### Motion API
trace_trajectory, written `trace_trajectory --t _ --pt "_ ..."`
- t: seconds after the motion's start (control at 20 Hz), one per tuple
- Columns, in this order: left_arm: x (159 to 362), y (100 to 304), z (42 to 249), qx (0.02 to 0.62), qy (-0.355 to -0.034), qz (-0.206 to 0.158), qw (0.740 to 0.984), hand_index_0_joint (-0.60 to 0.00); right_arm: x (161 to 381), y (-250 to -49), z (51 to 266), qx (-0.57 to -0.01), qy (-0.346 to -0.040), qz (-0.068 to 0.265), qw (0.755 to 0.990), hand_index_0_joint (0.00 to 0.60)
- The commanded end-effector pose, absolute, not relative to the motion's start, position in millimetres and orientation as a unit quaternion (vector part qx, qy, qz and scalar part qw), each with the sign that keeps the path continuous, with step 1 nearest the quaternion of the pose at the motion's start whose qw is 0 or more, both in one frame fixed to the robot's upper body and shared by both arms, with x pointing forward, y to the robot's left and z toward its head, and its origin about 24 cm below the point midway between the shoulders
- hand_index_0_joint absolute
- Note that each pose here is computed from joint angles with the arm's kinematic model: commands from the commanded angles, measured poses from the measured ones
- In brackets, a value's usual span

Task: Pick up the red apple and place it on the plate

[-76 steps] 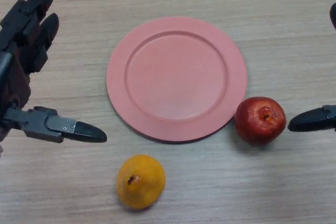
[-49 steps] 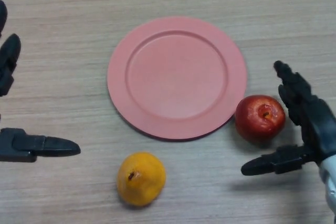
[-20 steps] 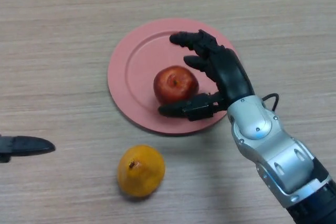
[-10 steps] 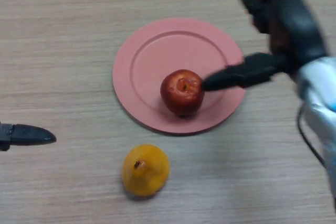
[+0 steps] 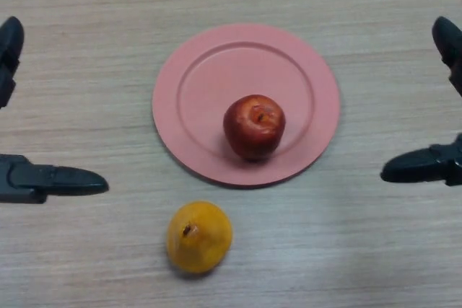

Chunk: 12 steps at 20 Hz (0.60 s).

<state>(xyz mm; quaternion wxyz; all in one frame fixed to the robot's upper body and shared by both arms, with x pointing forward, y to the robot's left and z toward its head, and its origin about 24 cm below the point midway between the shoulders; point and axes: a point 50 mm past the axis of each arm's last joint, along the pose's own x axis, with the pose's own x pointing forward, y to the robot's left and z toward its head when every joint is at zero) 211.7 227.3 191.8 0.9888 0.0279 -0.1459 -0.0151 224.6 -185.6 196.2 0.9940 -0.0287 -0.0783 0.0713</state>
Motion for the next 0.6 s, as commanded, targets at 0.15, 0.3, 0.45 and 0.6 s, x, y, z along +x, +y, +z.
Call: trace_trajectory --t 0.15,0.3,0.45,0.6 --pt "205.6 221.5 216.0 0.098 -0.207 -0.024 0.973 0.0 211.1 -201.2 225.3 -0.055 -0.202 0.046 0.977 0.0" --pt "203.0 218.4 216.6 0.105 -0.207 -0.022 0.972 0.0 207.8 -202.1 226.9 -0.06 -0.204 0.04 0.976 0.0" --pt "201.9 218.5 218.1 0.086 -0.202 -0.012 0.975 0.0 207.2 -200.6 228.8 -0.068 -0.201 0.041 0.976 0.0" --pt "201.3 221.4 217.8 0.079 -0.199 -0.004 0.977 0.0 205.9 -197.7 230.8 -0.076 -0.2 0.038 0.976 0.0"
